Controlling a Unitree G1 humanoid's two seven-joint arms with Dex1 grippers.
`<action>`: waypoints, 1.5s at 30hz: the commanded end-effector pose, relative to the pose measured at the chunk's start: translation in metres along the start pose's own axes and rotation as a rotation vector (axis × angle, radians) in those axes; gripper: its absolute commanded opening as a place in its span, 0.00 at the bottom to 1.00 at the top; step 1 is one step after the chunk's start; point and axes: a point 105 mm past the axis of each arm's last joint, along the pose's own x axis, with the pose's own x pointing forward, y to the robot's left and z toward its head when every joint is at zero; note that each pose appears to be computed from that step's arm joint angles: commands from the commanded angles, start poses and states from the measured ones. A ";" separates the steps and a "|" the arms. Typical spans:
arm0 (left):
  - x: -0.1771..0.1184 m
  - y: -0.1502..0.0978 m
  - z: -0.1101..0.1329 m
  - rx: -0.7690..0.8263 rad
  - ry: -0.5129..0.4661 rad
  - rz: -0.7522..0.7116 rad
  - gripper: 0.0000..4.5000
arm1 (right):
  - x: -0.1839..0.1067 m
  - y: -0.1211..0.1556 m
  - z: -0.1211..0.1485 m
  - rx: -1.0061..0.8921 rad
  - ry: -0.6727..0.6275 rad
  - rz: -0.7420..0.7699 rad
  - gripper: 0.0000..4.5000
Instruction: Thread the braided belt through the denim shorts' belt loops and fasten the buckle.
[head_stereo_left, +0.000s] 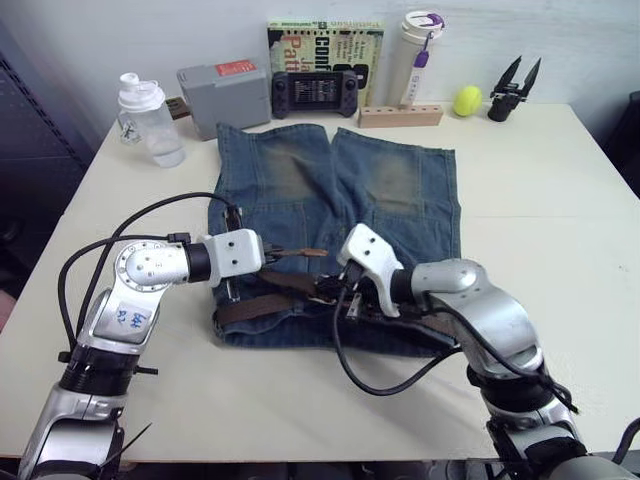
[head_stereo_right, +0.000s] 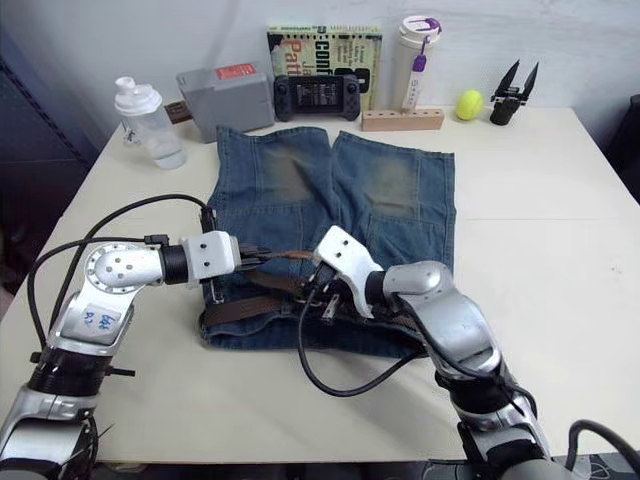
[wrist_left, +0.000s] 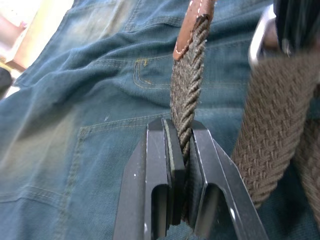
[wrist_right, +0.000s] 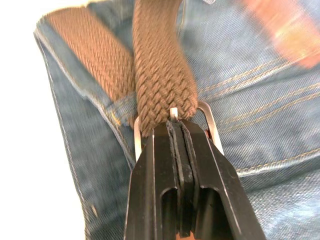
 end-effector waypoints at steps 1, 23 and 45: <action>-0.002 -0.001 0.011 0.035 -0.016 0.042 0.00 | -0.021 0.009 0.010 -0.040 -0.067 -0.036 0.01; -0.002 -0.004 0.014 0.009 -0.034 0.010 0.00 | -0.023 0.032 -0.030 -0.269 0.033 -0.109 0.98; -0.012 0.038 0.022 0.026 -0.046 0.086 0.00 | -0.019 0.022 -0.038 -0.412 -0.017 -0.358 0.98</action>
